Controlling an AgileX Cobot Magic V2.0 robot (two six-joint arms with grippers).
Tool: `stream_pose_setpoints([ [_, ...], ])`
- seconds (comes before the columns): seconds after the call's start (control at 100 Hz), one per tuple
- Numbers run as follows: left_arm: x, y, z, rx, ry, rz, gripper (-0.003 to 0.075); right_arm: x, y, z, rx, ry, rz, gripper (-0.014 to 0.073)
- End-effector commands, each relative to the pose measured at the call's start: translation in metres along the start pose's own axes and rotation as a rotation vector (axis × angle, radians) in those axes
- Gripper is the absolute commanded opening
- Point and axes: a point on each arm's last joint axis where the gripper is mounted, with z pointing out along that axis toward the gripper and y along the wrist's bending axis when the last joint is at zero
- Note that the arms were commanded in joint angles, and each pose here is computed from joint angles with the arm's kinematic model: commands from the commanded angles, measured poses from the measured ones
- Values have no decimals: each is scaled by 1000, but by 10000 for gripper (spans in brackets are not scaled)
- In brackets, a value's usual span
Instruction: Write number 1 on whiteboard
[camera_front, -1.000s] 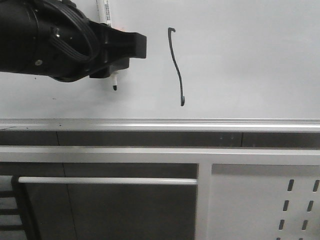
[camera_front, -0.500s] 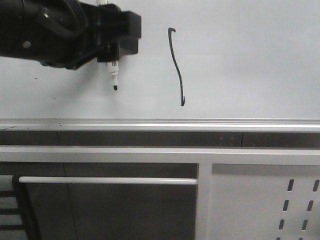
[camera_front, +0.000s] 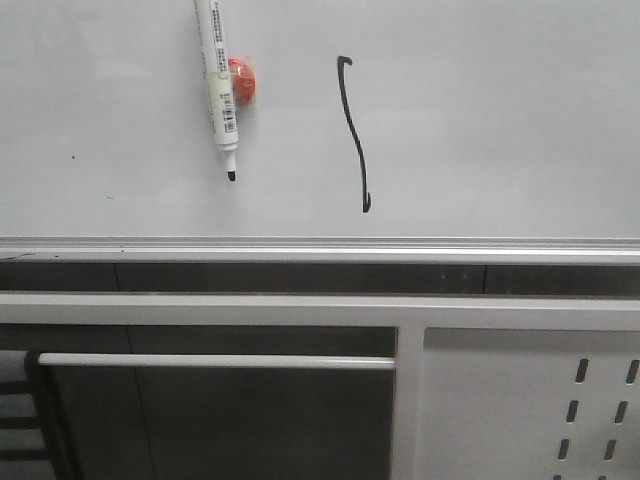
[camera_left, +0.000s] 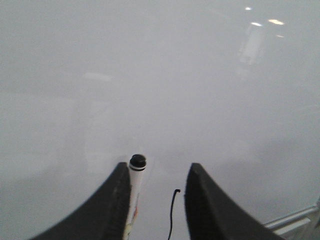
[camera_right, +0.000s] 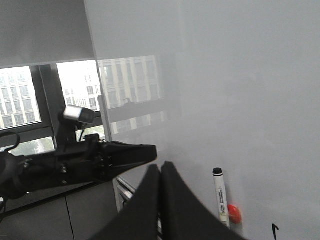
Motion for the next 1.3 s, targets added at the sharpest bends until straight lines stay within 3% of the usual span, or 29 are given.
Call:
stream_pose_setpoints([
  [0.0, -24, -6, -30, 102, -68, 178, -8, -11, -1, -4, 7, -44, -46, -62],
  [0.07, -32, -8, -52, 178, -85, 247, -18, -12, -1, -9, 10, -60, -86, -62],
  [0.21, -39, -10, -85, 281, -118, 252, -18, 0, -6, -12, 52, -47, -119, -62],
  [0.48, -46, -7, -121, 348, -199, 248, -18, 18, 0, -12, -28, 29, -43, -62],
  [1.13, -48, -6, -123, 342, -218, 246, -18, 18, 1, -12, -30, 29, -43, -62],
  [1.29, -36, -3, -118, 305, -211, 440, -18, 18, 0, -12, -29, 29, -43, -62],
])
